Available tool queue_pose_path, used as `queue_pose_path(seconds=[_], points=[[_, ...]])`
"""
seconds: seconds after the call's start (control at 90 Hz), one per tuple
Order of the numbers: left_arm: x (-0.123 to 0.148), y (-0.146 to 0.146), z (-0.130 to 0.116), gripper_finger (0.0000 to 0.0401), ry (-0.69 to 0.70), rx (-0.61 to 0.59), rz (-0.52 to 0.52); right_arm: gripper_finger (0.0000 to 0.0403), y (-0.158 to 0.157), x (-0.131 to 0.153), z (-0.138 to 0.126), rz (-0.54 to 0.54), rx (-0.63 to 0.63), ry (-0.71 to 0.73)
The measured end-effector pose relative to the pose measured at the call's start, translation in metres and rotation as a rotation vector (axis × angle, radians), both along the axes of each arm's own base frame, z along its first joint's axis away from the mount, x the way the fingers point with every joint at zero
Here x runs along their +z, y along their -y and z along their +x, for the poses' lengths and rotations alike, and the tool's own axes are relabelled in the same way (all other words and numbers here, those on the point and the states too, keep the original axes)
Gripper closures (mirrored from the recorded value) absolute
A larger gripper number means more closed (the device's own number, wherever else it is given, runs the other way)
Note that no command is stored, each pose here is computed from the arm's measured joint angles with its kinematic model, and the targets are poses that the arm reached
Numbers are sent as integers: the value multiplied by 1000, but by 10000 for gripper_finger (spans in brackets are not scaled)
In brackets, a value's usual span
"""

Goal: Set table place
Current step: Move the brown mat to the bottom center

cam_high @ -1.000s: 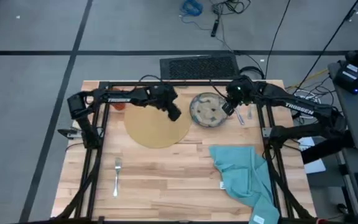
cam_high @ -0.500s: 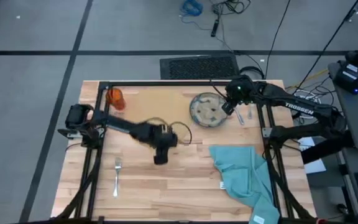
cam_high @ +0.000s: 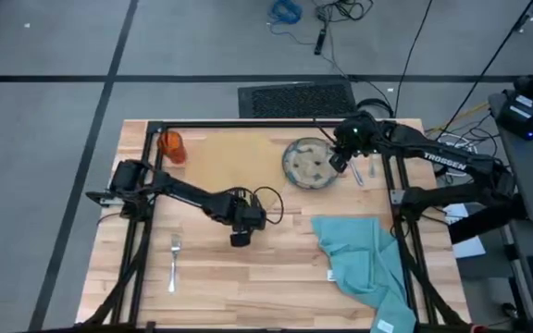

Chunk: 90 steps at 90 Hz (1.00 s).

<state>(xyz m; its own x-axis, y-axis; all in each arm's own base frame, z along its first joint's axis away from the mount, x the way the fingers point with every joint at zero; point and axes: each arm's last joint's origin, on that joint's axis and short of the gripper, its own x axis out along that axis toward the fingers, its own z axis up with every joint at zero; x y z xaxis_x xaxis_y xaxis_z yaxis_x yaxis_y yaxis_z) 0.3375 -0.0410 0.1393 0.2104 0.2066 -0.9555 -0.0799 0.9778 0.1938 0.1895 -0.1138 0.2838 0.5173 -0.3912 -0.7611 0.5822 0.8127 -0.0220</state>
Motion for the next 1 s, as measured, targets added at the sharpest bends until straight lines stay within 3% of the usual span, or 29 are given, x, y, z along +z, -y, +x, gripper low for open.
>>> queue_pose_path(seconds=[0.156, 0.322, 0.533, 0.733, 1.0], points=[[0, -2, 0, 294, -2, 3, -10, 310, 0, 0, 0, -6, 3, 3], [0, -7, 1, 385, -2, 16, -31, 310, 0, 0, 0, -6, 4, 2], [6, -2, 1, 401, 10, 25, -57, 310, 0, 0, 0, -12, 13, -3], [38, 34, 1, 401, 107, -50, -250, 310, 3, 2, 0, -32, 16, 4], [44, 93, -7, 401, 148, -76, -447, 310, 11, 3, -4, -41, -23, 16]])
